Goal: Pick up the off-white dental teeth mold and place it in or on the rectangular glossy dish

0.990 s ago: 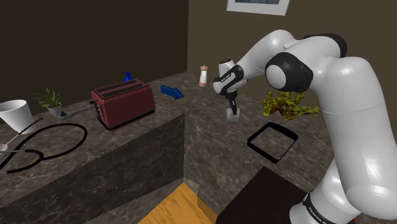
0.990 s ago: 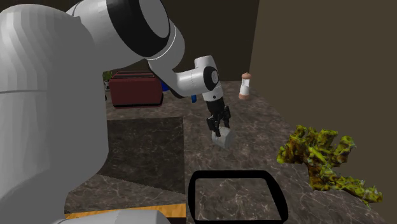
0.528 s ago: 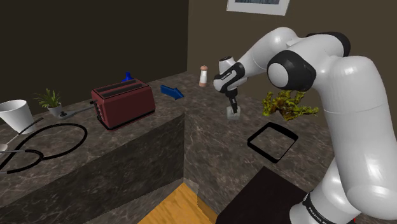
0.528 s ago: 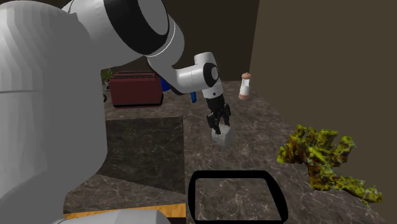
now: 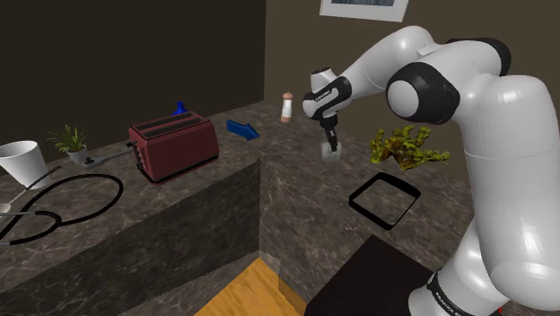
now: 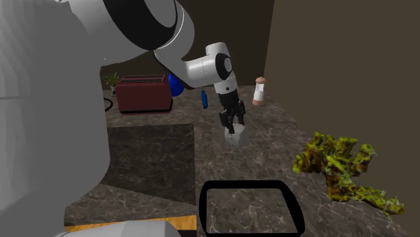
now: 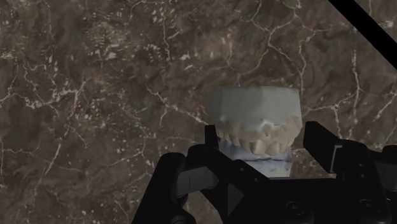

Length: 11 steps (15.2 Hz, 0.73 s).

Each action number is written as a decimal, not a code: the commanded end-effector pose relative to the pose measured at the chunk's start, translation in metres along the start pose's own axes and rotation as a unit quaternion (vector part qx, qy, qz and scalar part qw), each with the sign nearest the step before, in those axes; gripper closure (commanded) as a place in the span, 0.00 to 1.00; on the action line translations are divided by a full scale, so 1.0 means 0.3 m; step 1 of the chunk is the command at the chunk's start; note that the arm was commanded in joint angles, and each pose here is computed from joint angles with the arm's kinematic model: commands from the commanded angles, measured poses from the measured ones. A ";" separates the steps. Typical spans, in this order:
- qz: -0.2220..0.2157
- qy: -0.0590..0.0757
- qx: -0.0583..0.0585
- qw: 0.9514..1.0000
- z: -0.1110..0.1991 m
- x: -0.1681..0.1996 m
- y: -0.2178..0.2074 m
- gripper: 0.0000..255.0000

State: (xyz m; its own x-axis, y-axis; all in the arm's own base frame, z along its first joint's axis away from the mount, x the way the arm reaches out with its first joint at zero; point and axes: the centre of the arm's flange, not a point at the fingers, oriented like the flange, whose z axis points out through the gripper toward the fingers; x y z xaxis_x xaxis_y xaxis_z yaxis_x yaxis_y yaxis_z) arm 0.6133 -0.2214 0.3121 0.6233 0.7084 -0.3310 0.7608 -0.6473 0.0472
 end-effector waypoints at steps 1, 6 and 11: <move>0.000 0.000 0.000 1.000 -0.033 -0.010 0.001 1.00; 0.000 0.000 0.000 1.000 -0.116 -0.039 0.005 1.00; 0.000 0.000 0.000 1.000 -0.133 -0.138 -0.090 1.00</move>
State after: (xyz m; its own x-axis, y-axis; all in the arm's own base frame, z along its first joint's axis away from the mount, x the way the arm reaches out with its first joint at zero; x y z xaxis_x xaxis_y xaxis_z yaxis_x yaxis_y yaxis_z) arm 0.5859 -0.2222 0.3606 0.6244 0.7074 -0.3312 0.7599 -0.6483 0.0479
